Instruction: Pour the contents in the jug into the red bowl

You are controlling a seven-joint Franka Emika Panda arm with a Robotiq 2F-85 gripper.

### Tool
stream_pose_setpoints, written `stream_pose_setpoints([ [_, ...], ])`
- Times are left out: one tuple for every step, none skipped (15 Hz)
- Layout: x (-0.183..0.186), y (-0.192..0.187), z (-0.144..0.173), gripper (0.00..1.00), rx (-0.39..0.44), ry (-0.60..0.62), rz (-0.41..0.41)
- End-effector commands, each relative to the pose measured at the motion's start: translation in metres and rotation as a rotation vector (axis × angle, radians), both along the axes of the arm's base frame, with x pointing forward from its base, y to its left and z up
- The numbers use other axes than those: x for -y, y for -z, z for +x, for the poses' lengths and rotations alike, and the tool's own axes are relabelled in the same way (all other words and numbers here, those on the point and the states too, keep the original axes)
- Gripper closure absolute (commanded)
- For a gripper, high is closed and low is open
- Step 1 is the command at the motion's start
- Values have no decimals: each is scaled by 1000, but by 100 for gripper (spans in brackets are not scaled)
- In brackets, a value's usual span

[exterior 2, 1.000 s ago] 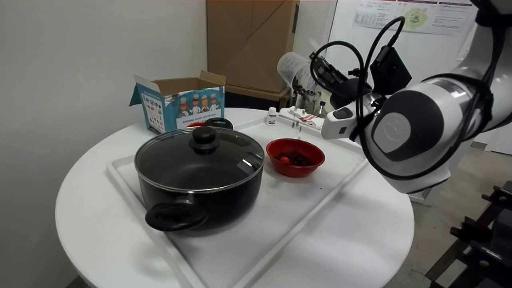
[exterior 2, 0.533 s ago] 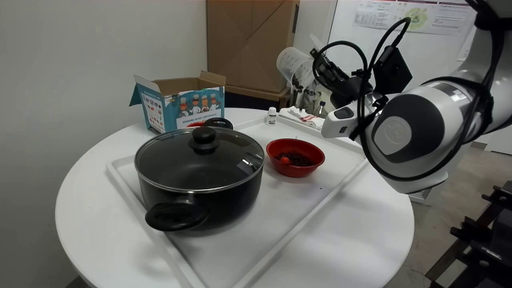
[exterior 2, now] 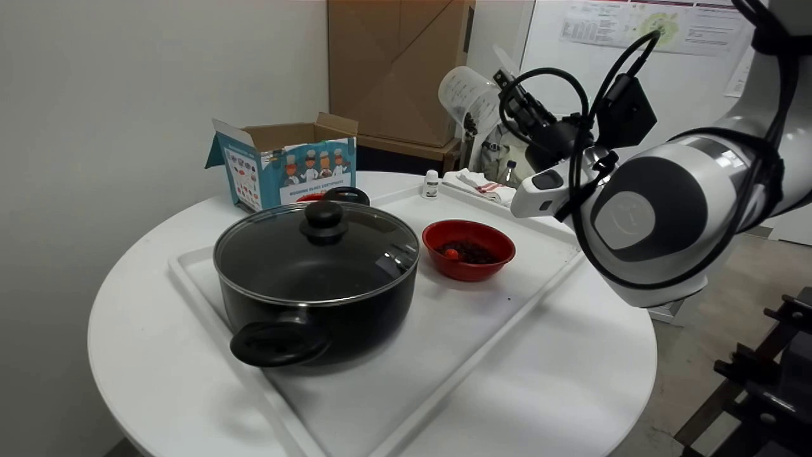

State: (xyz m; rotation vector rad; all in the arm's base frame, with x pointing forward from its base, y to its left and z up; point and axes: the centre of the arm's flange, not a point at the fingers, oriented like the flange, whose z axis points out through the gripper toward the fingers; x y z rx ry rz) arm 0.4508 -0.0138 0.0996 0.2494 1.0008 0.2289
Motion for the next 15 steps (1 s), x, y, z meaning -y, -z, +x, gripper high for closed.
stream_pose_setpoints([
  [4,3,-1,90,44,-26,-17],
  [4,3,-1,90,49,-26,-23],
  [5,3,-1,90,55,-28,-29],
  [5,3,-1,90,60,-30,-35],
  [6,3,-1,90,66,-33,-40],
  [6,3,-1,90,69,-32,-45],
  [6,3,-2,90,75,-32,-50],
  [7,3,-1,90,80,-33,-52],
  [7,3,-1,90,82,-32,-55],
  [7,3,-1,90,87,-33,-58],
  [8,3,-2,90,88,-30,-60],
  [9,4,-2,90,89,-26,-59],
  [10,3,-2,90,92,-25,-59],
  [11,3,-2,90,98,-31,-60],
  [12,2,-1,90,102,-32,-61],
])
